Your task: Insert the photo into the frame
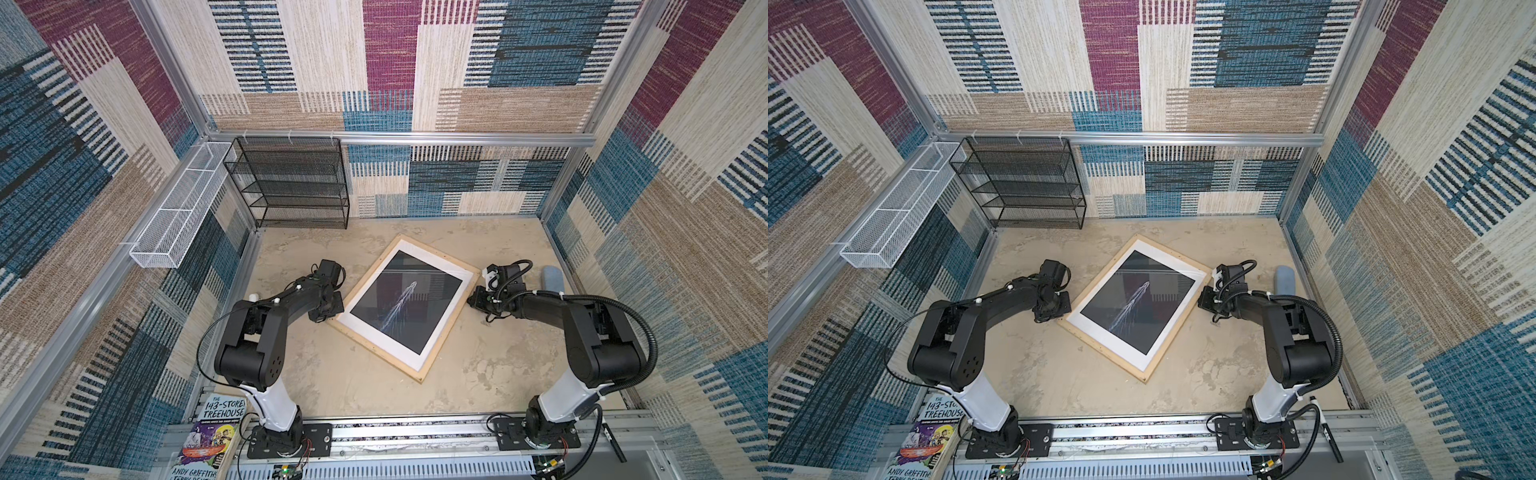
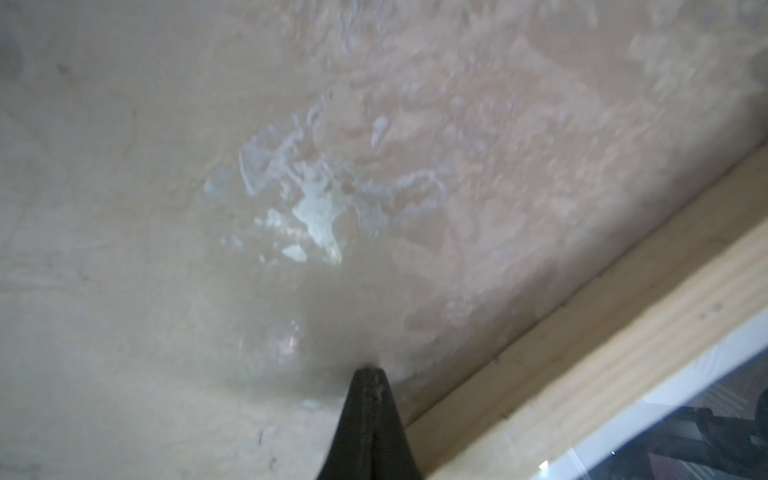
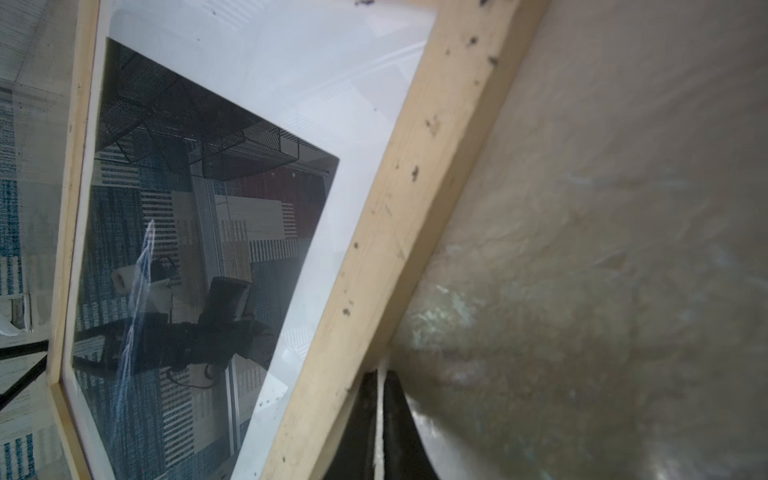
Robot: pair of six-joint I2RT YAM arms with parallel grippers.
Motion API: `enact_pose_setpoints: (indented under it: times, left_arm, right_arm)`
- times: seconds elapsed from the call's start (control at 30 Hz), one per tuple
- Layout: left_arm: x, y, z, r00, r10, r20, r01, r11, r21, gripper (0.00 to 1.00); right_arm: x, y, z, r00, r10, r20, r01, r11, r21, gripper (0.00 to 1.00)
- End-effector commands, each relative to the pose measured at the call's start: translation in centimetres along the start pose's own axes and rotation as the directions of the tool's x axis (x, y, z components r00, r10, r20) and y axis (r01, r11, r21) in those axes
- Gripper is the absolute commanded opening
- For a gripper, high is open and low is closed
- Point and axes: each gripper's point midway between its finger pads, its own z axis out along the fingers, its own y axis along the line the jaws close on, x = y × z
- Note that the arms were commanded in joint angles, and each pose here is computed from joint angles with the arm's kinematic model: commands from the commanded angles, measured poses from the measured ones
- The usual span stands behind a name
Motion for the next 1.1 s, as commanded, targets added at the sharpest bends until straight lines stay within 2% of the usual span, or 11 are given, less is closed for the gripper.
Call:
enact_pose_setpoints:
  times: [0.0,0.13,0.2,0.37,0.5,0.7,0.83,1.07]
  left_arm:
    - [4.4,-0.6,-0.2,0.995,-0.003,-0.096,0.005,1.0,0.021,0.0]
    - [7.0,-1.9,-1.2,0.994,0.026,-0.109,-0.02,0.998,0.054,0.0]
    - [6.9,-1.5,-1.8,0.996,0.014,-0.084,-0.011,0.999,0.035,0.0]
    - [3.9,-0.8,-4.1,1.0,0.016,0.022,-0.016,1.0,-0.012,0.0]
    - [1.5,-1.2,-5.0,0.997,0.04,0.069,-0.038,0.999,-0.028,0.02]
    - [-1.5,-1.3,-4.0,0.996,0.041,0.078,-0.037,0.998,-0.049,0.0]
    - [-3.3,-1.4,-2.9,0.996,-0.002,0.084,0.004,1.0,-0.02,0.0]
    - [-4.7,-2.9,-0.7,0.999,-0.012,0.046,0.011,1.0,0.019,0.0]
  right_arm:
    - [-1.2,0.6,0.2,0.999,-0.016,0.03,0.017,0.999,-0.033,0.09]
    - [-1.3,0.5,0.2,0.999,-0.01,0.03,0.011,0.999,-0.032,0.09]
    - [-1.3,0.1,0.2,0.999,-0.003,0.034,0.004,1.0,-0.029,0.09]
    - [-1.2,-1.0,-0.2,0.998,0.056,0.032,-0.053,0.995,-0.083,0.09]
    - [-1.2,-2.4,-1.0,0.995,0.084,0.055,-0.08,0.994,-0.072,0.09]
    - [-1.2,-3.4,-1.8,0.992,0.096,0.08,-0.092,0.994,-0.051,0.09]
    - [-1.7,-3.8,-1.9,0.99,0.099,0.1,-0.095,0.994,-0.043,0.09]
    - [-2.6,-3.2,-1.5,0.991,0.095,0.098,-0.087,0.993,-0.085,0.09]
